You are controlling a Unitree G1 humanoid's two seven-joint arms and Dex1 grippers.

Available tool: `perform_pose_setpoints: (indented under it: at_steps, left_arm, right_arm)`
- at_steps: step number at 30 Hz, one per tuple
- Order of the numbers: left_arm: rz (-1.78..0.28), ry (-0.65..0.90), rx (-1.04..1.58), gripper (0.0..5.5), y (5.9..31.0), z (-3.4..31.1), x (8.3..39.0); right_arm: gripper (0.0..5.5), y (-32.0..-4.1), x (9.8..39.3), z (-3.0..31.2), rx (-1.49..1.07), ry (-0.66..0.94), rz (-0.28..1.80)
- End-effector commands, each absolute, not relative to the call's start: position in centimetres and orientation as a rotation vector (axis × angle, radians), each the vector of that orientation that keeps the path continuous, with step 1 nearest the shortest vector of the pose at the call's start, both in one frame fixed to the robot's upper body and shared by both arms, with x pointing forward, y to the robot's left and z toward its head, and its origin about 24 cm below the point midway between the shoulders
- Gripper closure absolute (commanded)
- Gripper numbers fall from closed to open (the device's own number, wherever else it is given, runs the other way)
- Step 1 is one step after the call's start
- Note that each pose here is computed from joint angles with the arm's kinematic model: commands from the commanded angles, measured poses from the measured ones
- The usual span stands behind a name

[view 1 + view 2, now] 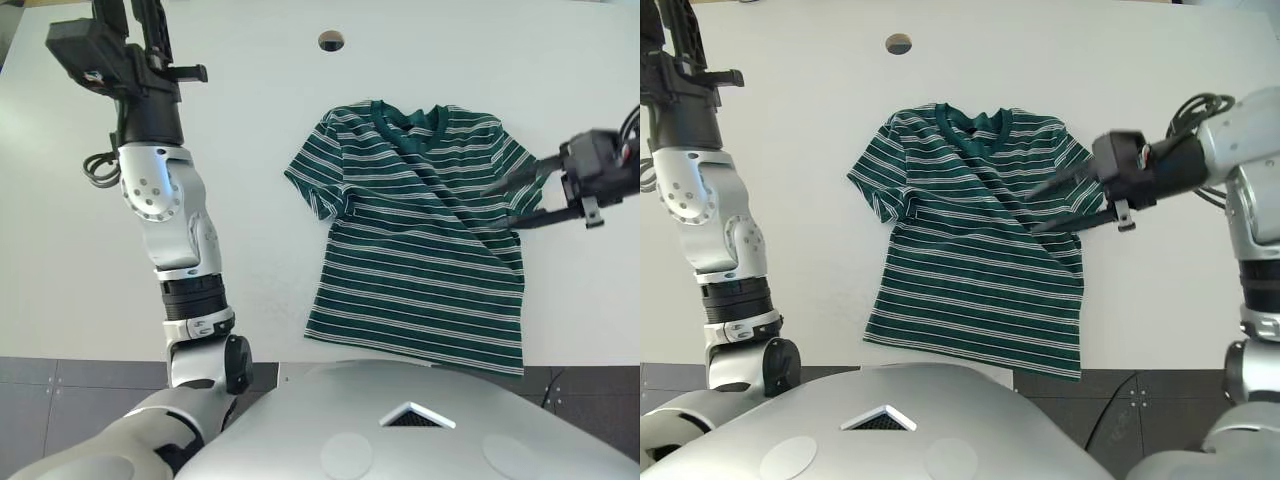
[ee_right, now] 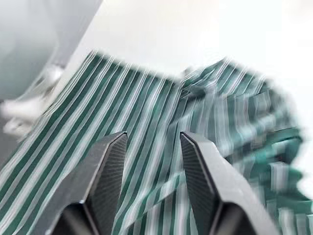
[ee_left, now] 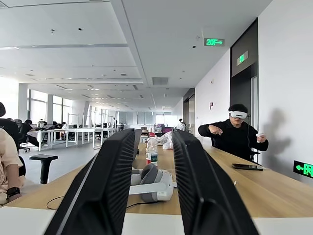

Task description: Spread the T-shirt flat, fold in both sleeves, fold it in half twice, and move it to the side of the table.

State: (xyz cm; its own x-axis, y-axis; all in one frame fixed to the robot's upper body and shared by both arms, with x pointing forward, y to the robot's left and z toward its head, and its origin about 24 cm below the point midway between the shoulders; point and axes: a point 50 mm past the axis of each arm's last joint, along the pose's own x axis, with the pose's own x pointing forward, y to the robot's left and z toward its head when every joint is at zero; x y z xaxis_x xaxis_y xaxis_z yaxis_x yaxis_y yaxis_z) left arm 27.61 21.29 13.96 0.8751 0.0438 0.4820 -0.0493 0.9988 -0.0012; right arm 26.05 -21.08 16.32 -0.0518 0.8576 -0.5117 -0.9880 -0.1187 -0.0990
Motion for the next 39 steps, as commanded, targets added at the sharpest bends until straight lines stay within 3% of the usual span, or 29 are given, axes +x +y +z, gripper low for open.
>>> perform_pose_setpoints:
  at_steps: [1,5,13,21,26,32,37,39]
  left_arm:
    - [0.006,-0.488,0.044,4.1,21.4,14.2,27.4]
    - [-0.002,-0.466,0.052,4.1,21.7,13.9,27.2]
    - [0.011,-0.439,0.059,4.1,22.4,13.6,26.7]
    - [0.027,-0.352,0.114,4.1,23.0,12.1,26.5]
    - [-0.097,-0.114,0.174,4.1,22.4,8.8,26.6]
    - [-0.29,0.176,0.16,4.1,22.3,5.8,27.3]
    - [-0.481,0.449,-0.073,4.1,20.4,3.3,27.6]
    - [-0.511,0.516,-0.175,3.84,19.6,2.9,27.8]
  right_arm:
    - [3.49,-20.5,30.3,13.2,-0.601,0.316,1.278]
    - [3.49,-21.2,33.4,9.2,-0.637,0.392,0.977]
    - [3.49,-22.7,34.7,4.6,-0.923,0.587,0.771]
    - [3.49,-25.0,36.8,7.1,-1.174,0.503,0.505]
    - [3.49,-22.4,37.6,8.8,-1.051,0.314,0.568]
    - [3.49,-19.1,36.6,14.8,-0.977,-0.003,0.653]
    - [3.49,-17.7,34.9,15.9,-0.947,-0.061,0.663]
    - [3.45,-17.1,34.4,15.6,-0.944,-0.053,0.677]
